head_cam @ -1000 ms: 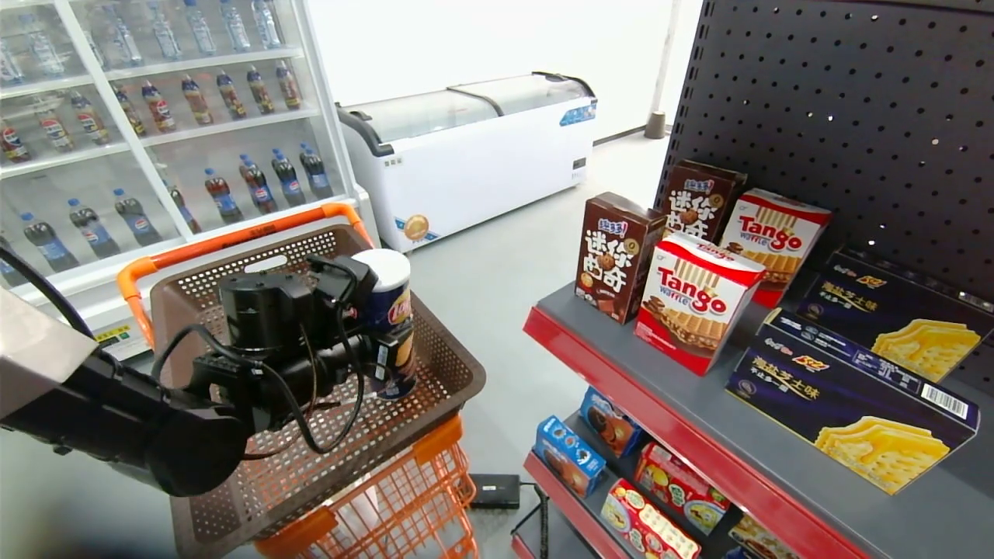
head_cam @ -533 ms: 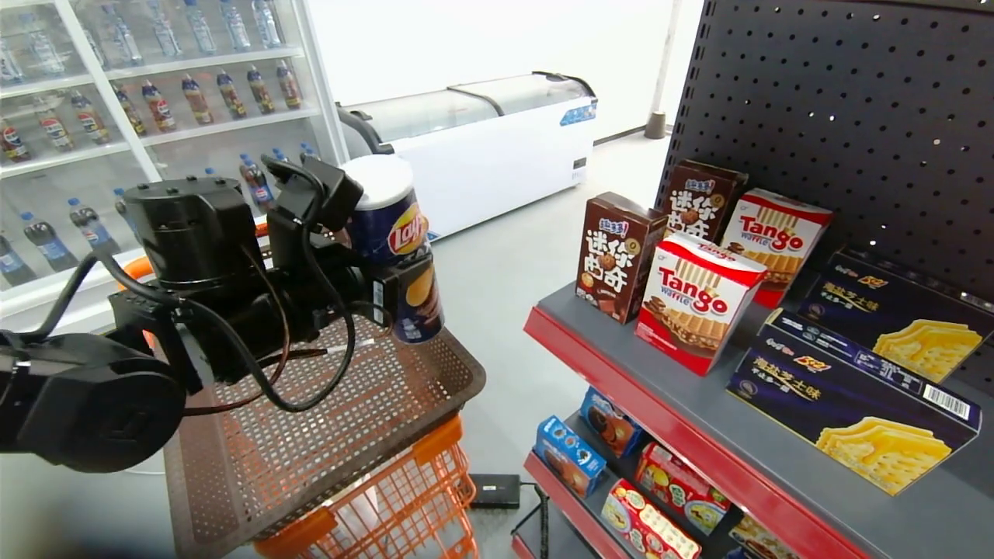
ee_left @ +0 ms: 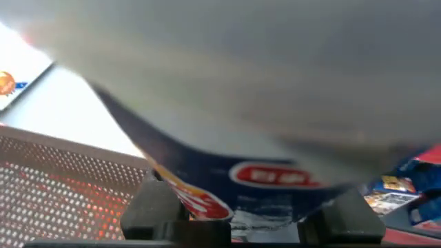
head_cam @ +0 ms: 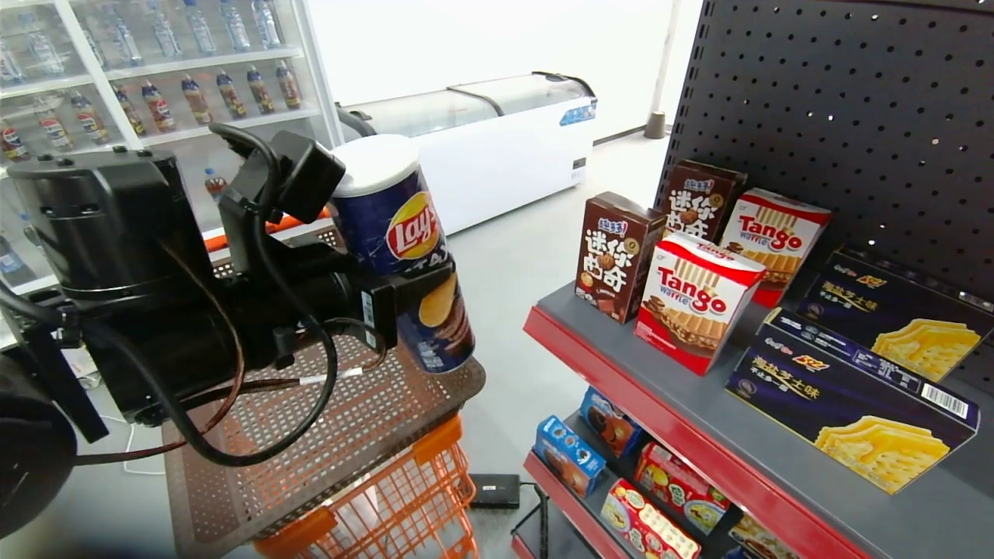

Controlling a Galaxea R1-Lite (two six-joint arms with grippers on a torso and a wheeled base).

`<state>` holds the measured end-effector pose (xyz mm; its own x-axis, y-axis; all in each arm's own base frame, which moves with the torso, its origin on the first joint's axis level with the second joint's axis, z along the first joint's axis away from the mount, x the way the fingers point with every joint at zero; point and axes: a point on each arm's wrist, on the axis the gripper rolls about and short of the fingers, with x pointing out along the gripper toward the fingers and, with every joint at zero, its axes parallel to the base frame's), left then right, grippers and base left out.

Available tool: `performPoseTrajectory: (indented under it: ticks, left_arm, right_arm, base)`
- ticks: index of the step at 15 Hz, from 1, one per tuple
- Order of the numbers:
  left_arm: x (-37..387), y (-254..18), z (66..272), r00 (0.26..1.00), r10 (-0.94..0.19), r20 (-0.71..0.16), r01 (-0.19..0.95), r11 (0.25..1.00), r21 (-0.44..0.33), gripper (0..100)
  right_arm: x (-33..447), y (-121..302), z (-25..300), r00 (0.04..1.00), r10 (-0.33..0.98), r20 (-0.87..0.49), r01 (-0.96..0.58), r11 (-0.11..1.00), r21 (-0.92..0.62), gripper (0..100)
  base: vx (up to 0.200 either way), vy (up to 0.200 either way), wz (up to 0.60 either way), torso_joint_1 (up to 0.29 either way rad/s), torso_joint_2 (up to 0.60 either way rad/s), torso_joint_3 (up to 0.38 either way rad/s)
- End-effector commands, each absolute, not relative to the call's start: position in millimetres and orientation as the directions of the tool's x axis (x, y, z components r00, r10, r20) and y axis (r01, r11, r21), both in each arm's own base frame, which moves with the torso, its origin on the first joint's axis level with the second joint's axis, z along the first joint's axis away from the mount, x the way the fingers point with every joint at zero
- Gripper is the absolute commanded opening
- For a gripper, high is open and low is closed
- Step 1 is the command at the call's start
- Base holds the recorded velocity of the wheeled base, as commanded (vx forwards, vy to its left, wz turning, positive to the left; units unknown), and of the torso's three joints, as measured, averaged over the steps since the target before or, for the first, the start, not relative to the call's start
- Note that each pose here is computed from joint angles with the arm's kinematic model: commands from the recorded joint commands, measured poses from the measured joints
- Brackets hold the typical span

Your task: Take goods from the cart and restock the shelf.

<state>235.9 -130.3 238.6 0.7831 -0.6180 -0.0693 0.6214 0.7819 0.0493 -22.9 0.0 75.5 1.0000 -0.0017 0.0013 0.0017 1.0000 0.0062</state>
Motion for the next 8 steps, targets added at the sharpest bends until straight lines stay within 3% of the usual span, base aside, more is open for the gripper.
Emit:
performPoseTrajectory:
  ticks: [1,8]
  left_arm:
    - [210.7,-122.0,244.8,0.766,-0.638,-0.077,0.642,0.766,0.045,0]
    - [163.2,-99.4,234.6,0.666,-0.711,-0.225,0.723,0.690,-0.041,0]
  right_arm:
    - [-22.8,0.0,75.5,1.000,-0.002,0.000,0.002,1.000,0.006,100]
    - [-22.8,0.0,75.5,1.000,-0.002,0.000,0.002,1.000,0.006,100]
  base:
    - [0.000,0.000,0.00,0.000,0.00,0.000]
    - [0.000,0.000,0.00,0.000,0.00,0.000]
